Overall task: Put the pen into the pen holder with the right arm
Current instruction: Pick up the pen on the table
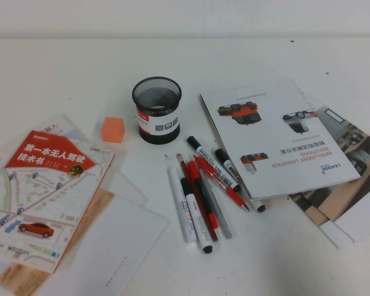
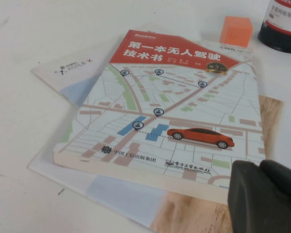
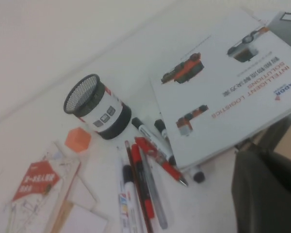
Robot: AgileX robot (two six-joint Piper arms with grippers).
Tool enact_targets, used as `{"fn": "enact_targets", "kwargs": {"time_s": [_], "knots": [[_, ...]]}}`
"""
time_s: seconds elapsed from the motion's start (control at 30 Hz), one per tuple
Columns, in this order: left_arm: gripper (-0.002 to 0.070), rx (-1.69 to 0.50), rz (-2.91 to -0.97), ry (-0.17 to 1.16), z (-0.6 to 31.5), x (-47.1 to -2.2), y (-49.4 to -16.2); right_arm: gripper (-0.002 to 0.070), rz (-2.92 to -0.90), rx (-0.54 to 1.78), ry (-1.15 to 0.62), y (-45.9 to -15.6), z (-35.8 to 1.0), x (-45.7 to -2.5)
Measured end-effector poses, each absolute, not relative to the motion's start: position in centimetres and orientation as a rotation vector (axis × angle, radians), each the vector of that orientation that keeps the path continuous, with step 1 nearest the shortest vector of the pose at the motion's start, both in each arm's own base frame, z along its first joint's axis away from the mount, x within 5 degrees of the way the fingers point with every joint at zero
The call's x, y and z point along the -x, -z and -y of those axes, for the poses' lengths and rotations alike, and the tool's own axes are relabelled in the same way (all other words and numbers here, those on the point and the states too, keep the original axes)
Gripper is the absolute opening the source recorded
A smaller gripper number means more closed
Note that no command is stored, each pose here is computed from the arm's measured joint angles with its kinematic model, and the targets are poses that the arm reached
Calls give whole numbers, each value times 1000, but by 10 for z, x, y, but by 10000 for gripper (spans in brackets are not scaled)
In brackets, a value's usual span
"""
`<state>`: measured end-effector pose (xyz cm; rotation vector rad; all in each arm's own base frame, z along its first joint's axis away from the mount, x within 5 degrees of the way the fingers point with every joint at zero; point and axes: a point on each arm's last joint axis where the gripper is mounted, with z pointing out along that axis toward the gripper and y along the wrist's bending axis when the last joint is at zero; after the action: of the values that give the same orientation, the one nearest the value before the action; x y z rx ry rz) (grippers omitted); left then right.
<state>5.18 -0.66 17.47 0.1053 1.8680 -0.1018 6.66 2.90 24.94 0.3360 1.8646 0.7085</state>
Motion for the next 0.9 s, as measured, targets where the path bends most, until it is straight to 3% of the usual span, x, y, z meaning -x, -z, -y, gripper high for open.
{"fn": "enact_targets", "kwargs": {"time_s": [0.17, 0.37, 0.67, 0.9], "knots": [[-1, -105, -1868, 102, 7, -52, -175, -20, -1859, -447, -815, -261, -30, -83], [-1, -105, -1868, 102, 7, -52, -175, -20, -2174, -162, -892, -263, -50, -83], [-1, -105, -1868, 102, 7, -52, -175, -20, -2331, 37, -544, -328, -34, -142], [-1, -105, -1868, 102, 7, -52, -175, -20, -2525, 55, -387, -331, -23, -206]]}}
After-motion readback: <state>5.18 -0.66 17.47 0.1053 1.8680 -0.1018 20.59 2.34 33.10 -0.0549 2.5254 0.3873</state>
